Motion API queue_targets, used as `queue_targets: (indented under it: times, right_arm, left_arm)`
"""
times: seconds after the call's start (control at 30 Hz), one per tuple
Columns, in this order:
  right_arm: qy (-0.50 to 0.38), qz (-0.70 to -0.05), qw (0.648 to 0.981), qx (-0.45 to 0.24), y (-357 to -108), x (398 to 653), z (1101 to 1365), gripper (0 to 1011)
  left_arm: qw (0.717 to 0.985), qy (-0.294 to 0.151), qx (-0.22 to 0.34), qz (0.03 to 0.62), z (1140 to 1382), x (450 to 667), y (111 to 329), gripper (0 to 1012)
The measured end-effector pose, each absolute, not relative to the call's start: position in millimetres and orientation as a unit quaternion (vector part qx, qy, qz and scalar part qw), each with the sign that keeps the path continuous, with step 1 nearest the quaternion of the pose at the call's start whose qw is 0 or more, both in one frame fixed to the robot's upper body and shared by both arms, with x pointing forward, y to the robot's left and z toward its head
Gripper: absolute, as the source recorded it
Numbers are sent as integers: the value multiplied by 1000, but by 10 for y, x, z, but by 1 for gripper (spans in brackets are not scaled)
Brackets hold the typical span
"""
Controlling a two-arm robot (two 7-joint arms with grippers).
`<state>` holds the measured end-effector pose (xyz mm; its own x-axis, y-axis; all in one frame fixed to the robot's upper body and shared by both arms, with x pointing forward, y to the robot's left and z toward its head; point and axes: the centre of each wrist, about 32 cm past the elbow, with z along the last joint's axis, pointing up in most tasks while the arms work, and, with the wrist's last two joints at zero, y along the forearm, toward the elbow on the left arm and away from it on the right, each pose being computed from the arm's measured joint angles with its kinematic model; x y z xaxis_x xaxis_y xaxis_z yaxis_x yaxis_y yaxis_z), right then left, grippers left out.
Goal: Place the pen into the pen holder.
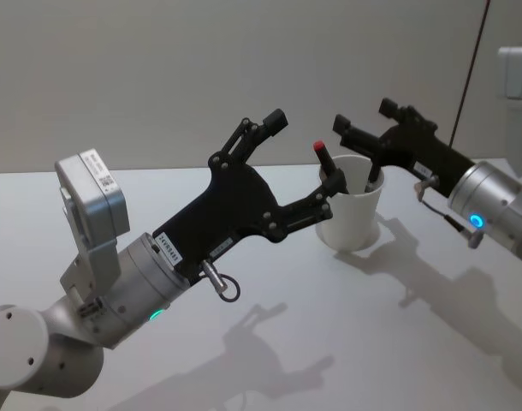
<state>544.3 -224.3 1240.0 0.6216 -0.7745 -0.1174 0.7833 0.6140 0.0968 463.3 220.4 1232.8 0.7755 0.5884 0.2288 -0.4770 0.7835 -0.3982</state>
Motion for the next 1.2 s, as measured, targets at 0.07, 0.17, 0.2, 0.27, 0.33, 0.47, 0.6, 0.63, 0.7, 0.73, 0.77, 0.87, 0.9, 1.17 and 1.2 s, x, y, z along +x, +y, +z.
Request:
queue_targets:
  times: [0.07, 0.17, 0.2, 0.27, 0.33, 0.47, 0.6, 0.63, 0.7, 0.73, 0.77, 0.87, 0.9, 1.17, 1.2]
  right_arm:
    - [22, -435, 897, 75, -2259, 5417, 12441, 1001]
    - [7, -438, 895, 82, -2290, 5375, 12499, 1002]
    - [4, -440, 894, 84, -2300, 5362, 12516, 1001]
    - [-10, -445, 891, 90, -2339, 5315, 12575, 1002]
    - [-20, -450, 888, 94, -2374, 5278, 12619, 1001]
    - [-44, -463, 879, 103, -2456, 5187, 12721, 1002]
    - [-64, -474, 871, 110, -2532, 5103, 12813, 1002]
    - [-64, -473, 872, 110, -2526, 5102, 12810, 1002]
    - [-63, -473, 872, 110, -2526, 5102, 12806, 1001]
    - [-63, -473, 872, 109, -2524, 5100, 12802, 1002]
    - [-61, -474, 872, 108, -2522, 5095, 12789, 1002]
    - [-59, -478, 870, 105, -2516, 5077, 12748, 1002]
    - [-59, -480, 869, 103, -2514, 5070, 12734, 1002]
    - [-52, -505, 858, 83, -2480, 4941, 12520, 1002]
    - [-52, -507, 857, 81, -2476, 4927, 12497, 1002]
  left_arm:
    - [928, -173, -161, 287, 12328, 4633, 2204, 1001]
    - [928, -173, -161, 287, 12328, 4633, 2204, 1001]
    - [928, -173, -161, 287, 12328, 4633, 2204, 1001]
    - [928, -173, -161, 287, 12328, 4633, 2204, 1001]
    - [928, -173, -161, 287, 12328, 4633, 2204, 1001]
    - [928, -173, -161, 287, 12326, 4633, 2204, 1001]
    - [928, -170, -158, 293, 12319, 4640, 2199, 1001]
    - [927, -169, -156, 295, 12317, 4642, 2196, 1001]
    - [926, -166, -151, 303, 12308, 4652, 2190, 1001]
    - [926, -166, -151, 303, 12308, 4652, 2190, 1001]
    - [925, -162, -144, 313, 12296, 4664, 2181, 1001]
    - [923, -157, -135, 326, 12280, 4679, 2168, 1001]
    - [921, -154, -128, 334, 12270, 4690, 2160, 1001]
    - [909, -140, -95, 380, 12218, 4743, 2120, 1001]
    - [907, -138, -88, 389, 12207, 4754, 2112, 1001]
